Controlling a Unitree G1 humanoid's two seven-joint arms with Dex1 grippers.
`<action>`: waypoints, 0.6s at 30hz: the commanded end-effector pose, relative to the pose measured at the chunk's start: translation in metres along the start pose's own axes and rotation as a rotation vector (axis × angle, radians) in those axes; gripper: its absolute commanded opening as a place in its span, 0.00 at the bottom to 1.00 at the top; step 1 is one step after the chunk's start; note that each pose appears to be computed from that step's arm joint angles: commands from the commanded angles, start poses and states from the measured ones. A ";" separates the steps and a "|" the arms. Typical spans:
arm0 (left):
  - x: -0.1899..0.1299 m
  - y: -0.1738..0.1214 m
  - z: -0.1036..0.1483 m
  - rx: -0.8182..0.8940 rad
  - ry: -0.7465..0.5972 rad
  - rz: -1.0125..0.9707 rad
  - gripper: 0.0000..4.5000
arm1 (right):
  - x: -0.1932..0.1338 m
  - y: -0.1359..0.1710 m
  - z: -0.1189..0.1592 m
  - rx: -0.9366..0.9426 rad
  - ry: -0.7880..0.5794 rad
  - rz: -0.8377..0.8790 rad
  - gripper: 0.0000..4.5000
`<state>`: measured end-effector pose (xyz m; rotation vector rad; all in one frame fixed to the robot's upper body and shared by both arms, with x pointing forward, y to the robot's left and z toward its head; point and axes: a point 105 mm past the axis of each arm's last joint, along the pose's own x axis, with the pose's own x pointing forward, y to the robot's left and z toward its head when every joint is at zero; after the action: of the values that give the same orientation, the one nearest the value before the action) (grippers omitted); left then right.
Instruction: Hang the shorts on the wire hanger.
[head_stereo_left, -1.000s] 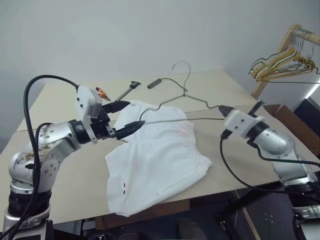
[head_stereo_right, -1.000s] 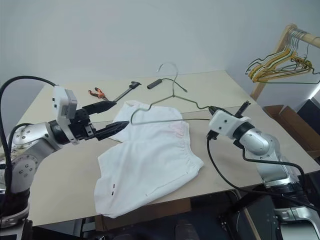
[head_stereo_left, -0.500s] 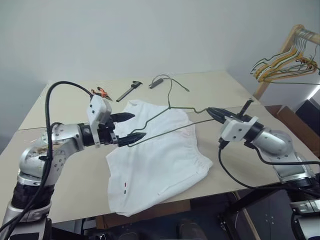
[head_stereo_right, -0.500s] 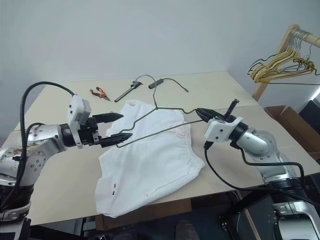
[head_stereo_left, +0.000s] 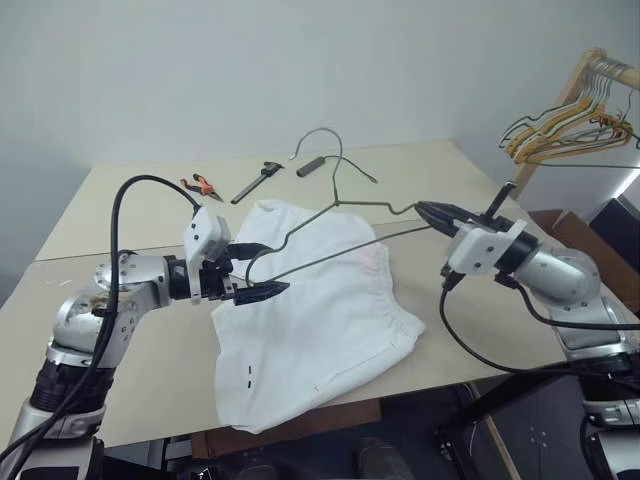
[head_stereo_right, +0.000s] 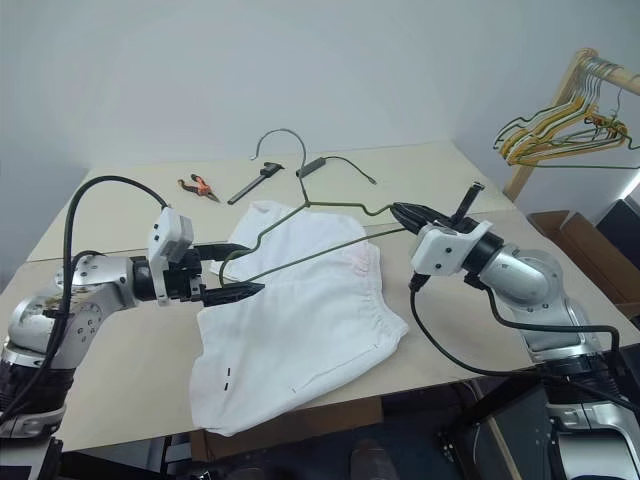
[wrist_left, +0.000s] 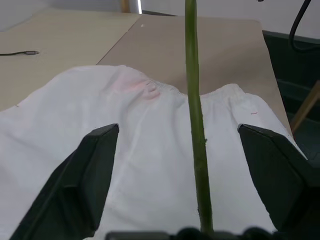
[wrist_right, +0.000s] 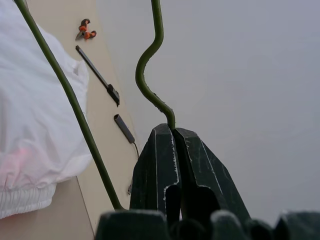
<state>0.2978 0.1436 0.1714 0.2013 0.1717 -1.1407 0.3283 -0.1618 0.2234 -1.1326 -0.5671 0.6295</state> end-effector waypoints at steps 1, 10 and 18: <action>0.000 -0.001 0.010 0.054 -0.021 -0.021 0.64 | -0.001 -0.025 0.012 -0.035 -0.041 -0.071 0.00; -0.001 -0.001 0.010 0.054 -0.024 -0.021 0.00 | 0.000 -0.030 0.012 -0.047 -0.042 -0.077 0.00; -0.002 0.000 0.009 0.078 -0.013 -0.016 0.00 | 0.000 -0.029 0.012 -0.036 -0.042 -0.025 0.13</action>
<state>0.2975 0.1446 0.1717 0.2336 0.1571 -1.1538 0.3292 -0.1611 0.2328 -1.1478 -0.5719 0.6446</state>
